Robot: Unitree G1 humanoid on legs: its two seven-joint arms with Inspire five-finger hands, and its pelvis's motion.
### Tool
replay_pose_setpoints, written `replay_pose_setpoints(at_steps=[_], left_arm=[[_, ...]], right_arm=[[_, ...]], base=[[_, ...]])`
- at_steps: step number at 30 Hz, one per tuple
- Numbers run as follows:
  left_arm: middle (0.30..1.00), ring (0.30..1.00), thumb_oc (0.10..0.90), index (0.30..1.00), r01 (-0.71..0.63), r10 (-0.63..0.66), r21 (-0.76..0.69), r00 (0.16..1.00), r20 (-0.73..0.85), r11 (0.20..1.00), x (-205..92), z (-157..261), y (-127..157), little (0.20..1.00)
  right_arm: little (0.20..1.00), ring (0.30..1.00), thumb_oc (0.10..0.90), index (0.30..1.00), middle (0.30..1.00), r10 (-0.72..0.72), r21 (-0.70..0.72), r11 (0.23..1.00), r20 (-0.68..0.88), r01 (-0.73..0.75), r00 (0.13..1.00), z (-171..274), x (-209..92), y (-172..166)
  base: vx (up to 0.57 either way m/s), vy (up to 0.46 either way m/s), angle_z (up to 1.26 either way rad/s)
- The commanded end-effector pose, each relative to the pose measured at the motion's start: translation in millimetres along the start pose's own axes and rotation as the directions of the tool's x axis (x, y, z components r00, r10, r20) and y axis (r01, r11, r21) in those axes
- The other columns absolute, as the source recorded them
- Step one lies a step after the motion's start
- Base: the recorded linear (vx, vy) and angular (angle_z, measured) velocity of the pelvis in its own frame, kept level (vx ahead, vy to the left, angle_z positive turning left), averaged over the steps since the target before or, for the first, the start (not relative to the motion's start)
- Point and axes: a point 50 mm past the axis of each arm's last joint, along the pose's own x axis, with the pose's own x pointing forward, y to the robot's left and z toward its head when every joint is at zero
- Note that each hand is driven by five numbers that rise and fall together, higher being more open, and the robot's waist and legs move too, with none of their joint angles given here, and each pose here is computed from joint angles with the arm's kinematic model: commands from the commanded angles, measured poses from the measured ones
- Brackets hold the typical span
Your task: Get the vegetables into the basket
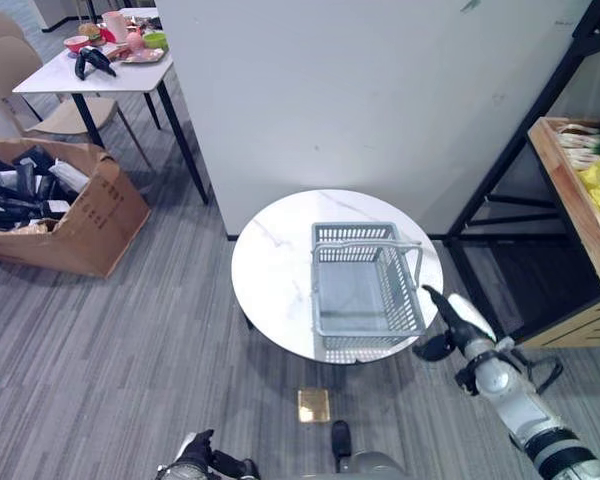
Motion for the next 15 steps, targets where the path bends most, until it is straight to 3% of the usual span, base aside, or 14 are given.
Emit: replay_pose_setpoints(at_steps=[1,6,15], left_arm=[[1.000,1.000,0.900,1.000,-0.008,0.006,0.032,0.999,0.033,0.999,2,17,-2,1.000],[1.000,1.000,0.900,1.000,-0.012,0.012,0.027,1.000,0.017,1.000,2,13,-1,1.000],[1.000,1.000,0.900,1.000,-0.031,0.031,0.013,0.999,0.026,0.999,2,17,1,1.000]], right_arm=[[1.000,1.000,0.900,1.000,1.000,-0.286,-0.013,0.951,0.338,0.309,0.896,84,15,-82],[1.000,1.000,0.900,1.000,1.000,-0.326,-0.002,0.931,0.437,0.364,0.838,116,14,-101],[1.000,1.000,0.900,1.000,1.000,-0.350,-0.127,0.859,0.559,0.495,0.751,184,31,-140]], base=[[0.01,0.015,0.08],[0.00,0.004,0.02],[-0.03,0.001,0.04]])
